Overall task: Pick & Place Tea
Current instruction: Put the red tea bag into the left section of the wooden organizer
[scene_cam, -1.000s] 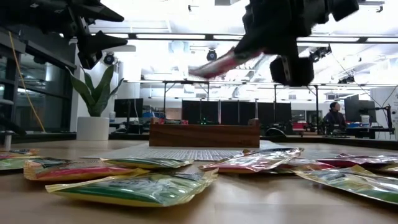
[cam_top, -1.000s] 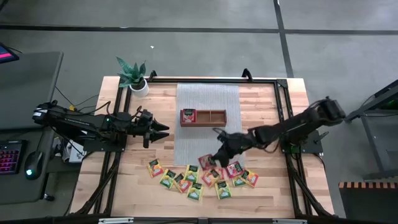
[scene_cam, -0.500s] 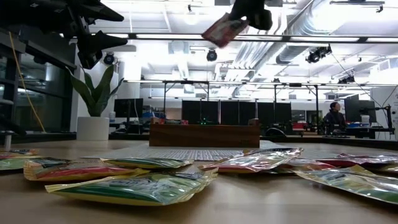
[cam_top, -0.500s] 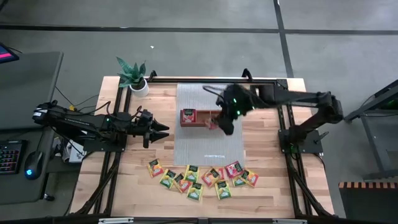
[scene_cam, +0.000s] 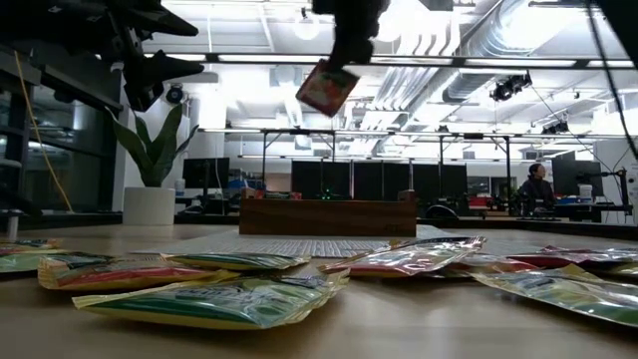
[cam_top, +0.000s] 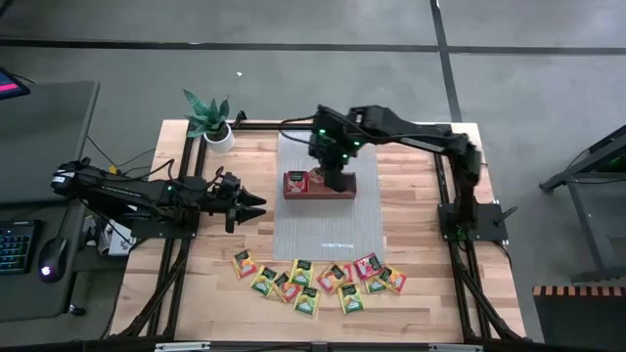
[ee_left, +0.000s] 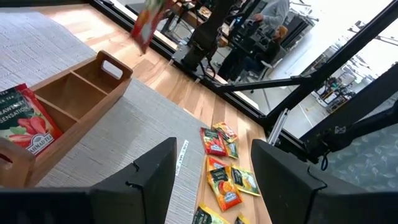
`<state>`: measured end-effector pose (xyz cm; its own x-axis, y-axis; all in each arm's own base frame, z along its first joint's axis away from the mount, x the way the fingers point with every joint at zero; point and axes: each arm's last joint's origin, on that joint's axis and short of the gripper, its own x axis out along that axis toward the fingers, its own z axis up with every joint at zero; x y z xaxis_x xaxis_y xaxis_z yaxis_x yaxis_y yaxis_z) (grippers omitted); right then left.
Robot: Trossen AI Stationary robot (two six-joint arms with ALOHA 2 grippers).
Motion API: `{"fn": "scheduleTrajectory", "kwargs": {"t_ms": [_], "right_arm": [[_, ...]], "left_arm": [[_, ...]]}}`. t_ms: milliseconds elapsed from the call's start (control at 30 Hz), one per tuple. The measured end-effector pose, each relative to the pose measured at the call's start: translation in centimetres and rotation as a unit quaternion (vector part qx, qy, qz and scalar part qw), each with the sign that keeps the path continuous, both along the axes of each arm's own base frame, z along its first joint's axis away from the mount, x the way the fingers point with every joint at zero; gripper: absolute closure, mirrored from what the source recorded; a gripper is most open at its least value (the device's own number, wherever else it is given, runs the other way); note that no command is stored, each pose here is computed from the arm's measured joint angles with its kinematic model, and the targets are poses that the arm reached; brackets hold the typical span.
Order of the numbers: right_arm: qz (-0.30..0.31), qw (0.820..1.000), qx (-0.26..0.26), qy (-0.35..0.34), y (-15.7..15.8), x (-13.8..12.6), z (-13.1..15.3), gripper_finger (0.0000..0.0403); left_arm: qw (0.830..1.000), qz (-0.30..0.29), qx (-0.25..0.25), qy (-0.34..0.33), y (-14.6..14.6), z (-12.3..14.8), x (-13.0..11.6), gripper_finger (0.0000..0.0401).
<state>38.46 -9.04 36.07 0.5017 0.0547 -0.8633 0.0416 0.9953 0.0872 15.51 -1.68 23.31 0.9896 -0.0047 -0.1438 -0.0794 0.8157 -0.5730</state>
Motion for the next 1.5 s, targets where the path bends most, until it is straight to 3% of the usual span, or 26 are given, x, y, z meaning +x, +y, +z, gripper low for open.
{"fn": "scheduleTrajectory", "kwargs": {"t_ms": [367,767,1500], "right_arm": [[0.065,0.997,-0.048,0.002,-3.3,4.7,-2.6,0.0403],[0.080,0.995,-0.052,-0.023,-6.4,7.1,-7.1,0.0403],[0.125,0.991,-0.023,0.029,-5.2,8.3,-11.0,0.0403]], "left_arm": [[0.999,-0.032,0.000,0.034,-0.2,-0.6,-0.1,0.0196],[0.995,-0.081,-0.008,0.054,-0.5,-1.0,-0.2,0.0196],[0.993,-0.098,-0.016,0.058,-0.6,-1.1,-0.3,0.0196]]}}
